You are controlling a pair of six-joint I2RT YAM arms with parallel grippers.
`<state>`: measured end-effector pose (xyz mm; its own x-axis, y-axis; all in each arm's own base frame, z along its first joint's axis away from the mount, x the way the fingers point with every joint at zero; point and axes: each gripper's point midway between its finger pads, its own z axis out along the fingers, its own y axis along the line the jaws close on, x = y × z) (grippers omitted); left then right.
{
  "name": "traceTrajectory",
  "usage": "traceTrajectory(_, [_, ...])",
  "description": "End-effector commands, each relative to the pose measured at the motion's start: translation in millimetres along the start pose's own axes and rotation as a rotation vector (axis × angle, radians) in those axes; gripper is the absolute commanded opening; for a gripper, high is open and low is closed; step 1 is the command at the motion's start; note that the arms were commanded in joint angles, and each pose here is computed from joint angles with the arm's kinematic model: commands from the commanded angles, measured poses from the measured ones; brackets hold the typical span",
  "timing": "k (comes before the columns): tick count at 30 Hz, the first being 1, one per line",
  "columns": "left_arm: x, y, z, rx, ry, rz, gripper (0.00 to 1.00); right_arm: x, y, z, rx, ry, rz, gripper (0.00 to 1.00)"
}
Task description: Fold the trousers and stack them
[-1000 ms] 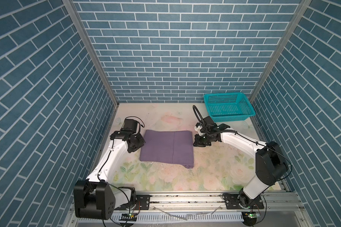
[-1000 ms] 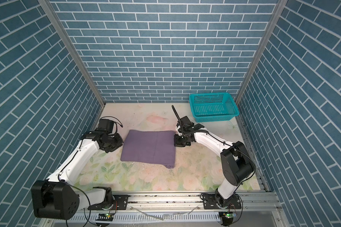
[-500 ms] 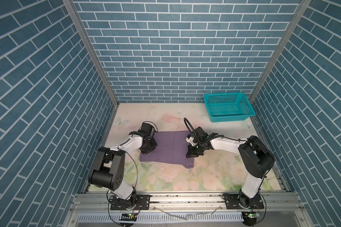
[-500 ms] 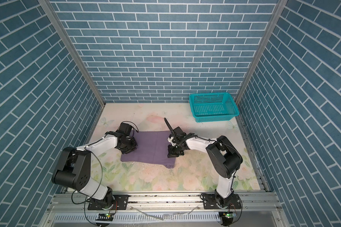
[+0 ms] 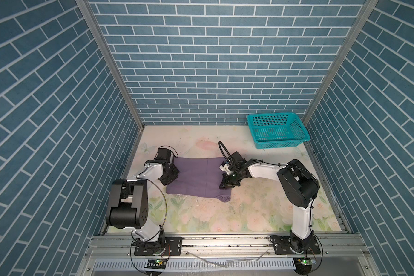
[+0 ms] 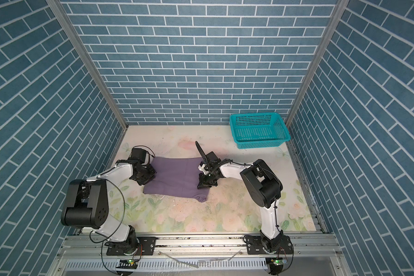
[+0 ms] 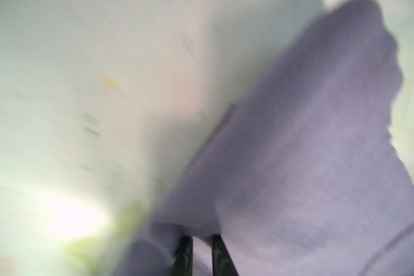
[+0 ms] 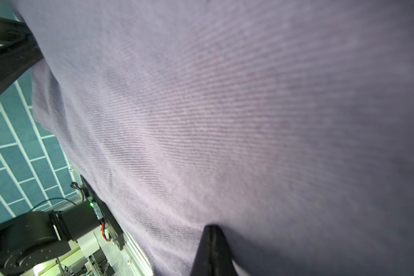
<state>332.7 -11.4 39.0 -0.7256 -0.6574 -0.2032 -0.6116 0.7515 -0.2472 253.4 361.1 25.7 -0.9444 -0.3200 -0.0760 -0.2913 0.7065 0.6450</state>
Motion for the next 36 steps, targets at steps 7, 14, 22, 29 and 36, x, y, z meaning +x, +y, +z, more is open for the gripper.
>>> traceTrajectory(7, [-33.6, -5.2, -52.2, -0.131, -0.142, 0.098, 0.41, -34.9, 7.9, -53.7, 0.23, -0.174, -0.188, 0.0])
traceTrajectory(14, [22.2, -71.8, -86.0, -0.112, -0.241, 0.397, 0.7, -48.1, 1.5, -192.6, 0.473, -0.593, -0.254, 0.0])
traceTrajectory(22, [104.9, -113.4, -49.2, -0.089, -0.154, 0.562, 0.84, -24.7, -17.9, -282.2, 0.628, -0.883, -0.181, 0.56])
traceTrajectory(29, [142.7, -125.8, -7.6, -0.094, -0.066, 0.59, 0.99, -3.9, -47.0, -317.0, 0.764, -0.958, -0.037, 0.99])
traceTrajectory(36, [142.4, -107.3, 24.8, -0.138, -0.014, 0.529, 0.99, 3.9, -55.2, -335.5, 0.804, -1.012, 0.005, 0.99])
